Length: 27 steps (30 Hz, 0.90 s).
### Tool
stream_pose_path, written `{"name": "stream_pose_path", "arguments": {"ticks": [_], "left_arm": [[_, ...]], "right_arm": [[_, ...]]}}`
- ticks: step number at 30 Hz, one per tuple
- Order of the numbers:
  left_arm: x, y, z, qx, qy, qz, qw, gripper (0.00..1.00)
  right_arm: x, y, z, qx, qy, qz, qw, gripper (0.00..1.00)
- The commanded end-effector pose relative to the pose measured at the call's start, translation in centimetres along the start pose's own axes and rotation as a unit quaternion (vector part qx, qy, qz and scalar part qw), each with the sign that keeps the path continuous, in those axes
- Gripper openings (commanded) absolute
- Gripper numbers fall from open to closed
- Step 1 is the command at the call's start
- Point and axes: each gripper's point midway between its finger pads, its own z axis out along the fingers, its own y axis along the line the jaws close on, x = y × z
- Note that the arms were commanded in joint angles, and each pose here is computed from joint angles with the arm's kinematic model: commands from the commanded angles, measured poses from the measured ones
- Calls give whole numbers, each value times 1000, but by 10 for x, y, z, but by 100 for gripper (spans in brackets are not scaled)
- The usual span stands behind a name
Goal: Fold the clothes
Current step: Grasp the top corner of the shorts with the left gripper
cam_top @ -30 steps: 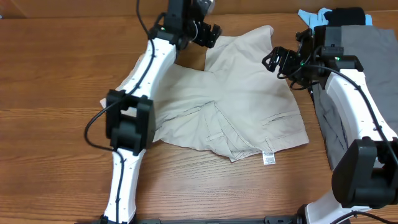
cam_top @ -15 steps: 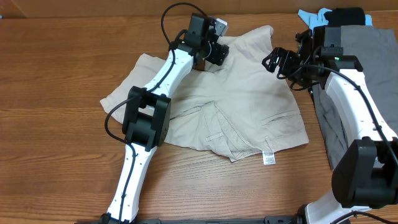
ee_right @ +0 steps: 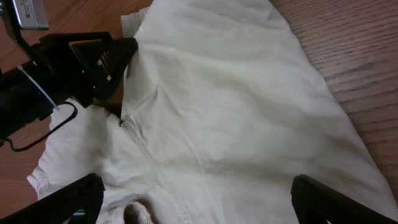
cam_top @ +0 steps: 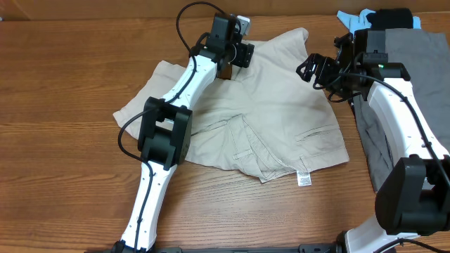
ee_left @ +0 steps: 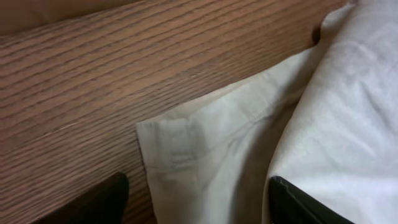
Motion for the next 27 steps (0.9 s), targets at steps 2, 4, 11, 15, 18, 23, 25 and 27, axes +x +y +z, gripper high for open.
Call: {"name": "stream_pose_path", "arguments": {"ticks": [2, 4, 11, 15, 18, 23, 25, 27], "left_arm": [[5, 9, 12, -16, -3, -16, 1000, 72], [9, 11, 16, -20, -1, -16, 1000, 70], [10, 20, 19, -29, -5, -28, 999, 66], [4, 20, 19, -28, -17, -32, 999, 67], [0, 24, 18, -33, -25, -45, 998, 66], [1, 32, 17, -35, -26, -74, 996, 51], [5, 32, 19, -35, -22, -75, 996, 44], [9, 33, 22, -35, -18, -76, 996, 41]], "right_arm": [[-9, 7, -15, -1, -23, -12, 1000, 100], [-8, 7, -15, -1, -22, -11, 1000, 100], [-7, 5, -14, 1, -22, -11, 1000, 100], [-7, 4, -13, 3, -23, -11, 1000, 100], [-7, 4, -13, 2, -23, -11, 1000, 100], [-7, 4, -13, 2, -23, -11, 1000, 100], [-7, 4, -13, 2, -23, -11, 1000, 100], [-7, 4, -13, 2, -23, -11, 1000, 100]]}}
